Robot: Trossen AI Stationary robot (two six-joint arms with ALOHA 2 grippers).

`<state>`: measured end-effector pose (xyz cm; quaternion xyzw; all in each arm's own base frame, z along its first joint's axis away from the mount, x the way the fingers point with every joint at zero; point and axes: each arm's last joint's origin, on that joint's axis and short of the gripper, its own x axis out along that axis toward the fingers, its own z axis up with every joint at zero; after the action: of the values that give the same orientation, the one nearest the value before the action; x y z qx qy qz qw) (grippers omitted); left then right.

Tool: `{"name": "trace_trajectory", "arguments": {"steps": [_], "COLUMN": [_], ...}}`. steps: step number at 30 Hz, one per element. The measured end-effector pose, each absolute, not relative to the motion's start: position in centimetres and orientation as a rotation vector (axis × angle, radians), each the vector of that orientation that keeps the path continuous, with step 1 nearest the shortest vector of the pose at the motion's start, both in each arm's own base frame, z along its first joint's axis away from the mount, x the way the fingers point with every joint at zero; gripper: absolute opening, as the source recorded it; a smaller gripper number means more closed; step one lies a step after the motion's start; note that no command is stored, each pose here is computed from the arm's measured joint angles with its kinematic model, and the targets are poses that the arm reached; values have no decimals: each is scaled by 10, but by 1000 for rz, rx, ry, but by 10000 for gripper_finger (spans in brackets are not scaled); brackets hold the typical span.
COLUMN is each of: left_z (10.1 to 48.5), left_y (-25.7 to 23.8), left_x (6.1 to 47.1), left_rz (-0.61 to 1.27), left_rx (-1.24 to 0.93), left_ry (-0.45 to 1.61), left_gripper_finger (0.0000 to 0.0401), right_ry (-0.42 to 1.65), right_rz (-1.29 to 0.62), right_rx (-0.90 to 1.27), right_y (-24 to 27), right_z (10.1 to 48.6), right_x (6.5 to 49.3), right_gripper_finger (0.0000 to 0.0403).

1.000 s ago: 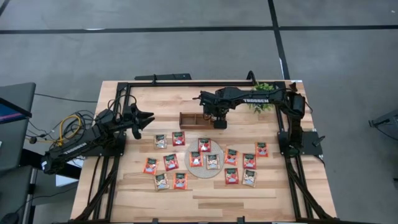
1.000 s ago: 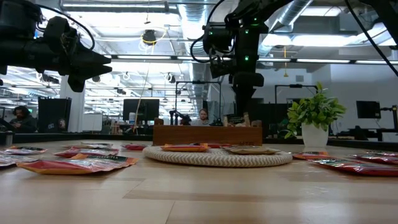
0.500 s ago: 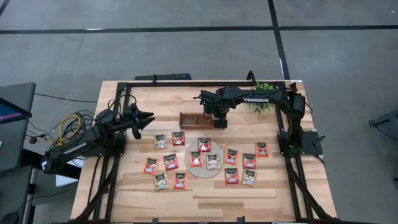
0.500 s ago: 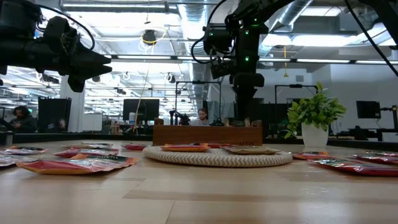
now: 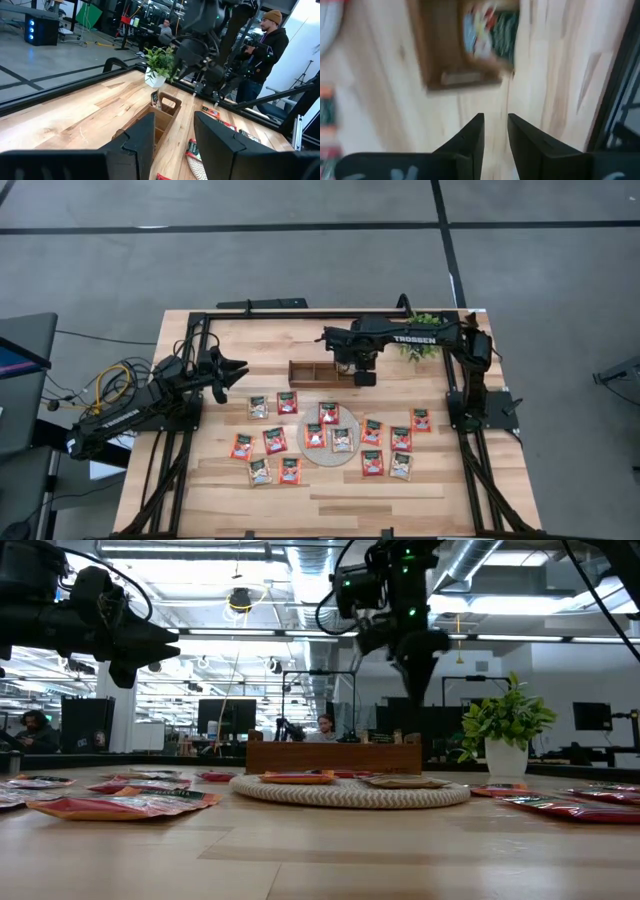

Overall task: Pick & Place Tea
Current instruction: Put the brown tea bag into the right section of the wooden organizer

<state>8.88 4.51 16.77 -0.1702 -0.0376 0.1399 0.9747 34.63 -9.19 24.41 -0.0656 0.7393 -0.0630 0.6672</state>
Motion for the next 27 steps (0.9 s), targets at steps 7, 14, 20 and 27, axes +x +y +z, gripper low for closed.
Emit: {"name": "trace_trajectory", "arguments": {"steps": [7,14,20,27], "left_z": [168,168,168,168], "left_y": [45,45,45,45], "left_x": [89,89,89,89], "left_rz": [282,282,283,282], "left_rx": [-343,-340,-339,-337], "left_ry": [-76,-75,-75,-74], "left_gripper_finger": [128,128,128,128], "right_ry": [1640,1496,1457,1475], "right_rz": [-13,62,-27,-114], "right_rx": [-12,94,212,319], "right_y": [-62,-23,8,28], "right_z": [279,312,301,268], "right_x": [324,285,240,203], "right_gripper_finger": [77,77,77,77]}}
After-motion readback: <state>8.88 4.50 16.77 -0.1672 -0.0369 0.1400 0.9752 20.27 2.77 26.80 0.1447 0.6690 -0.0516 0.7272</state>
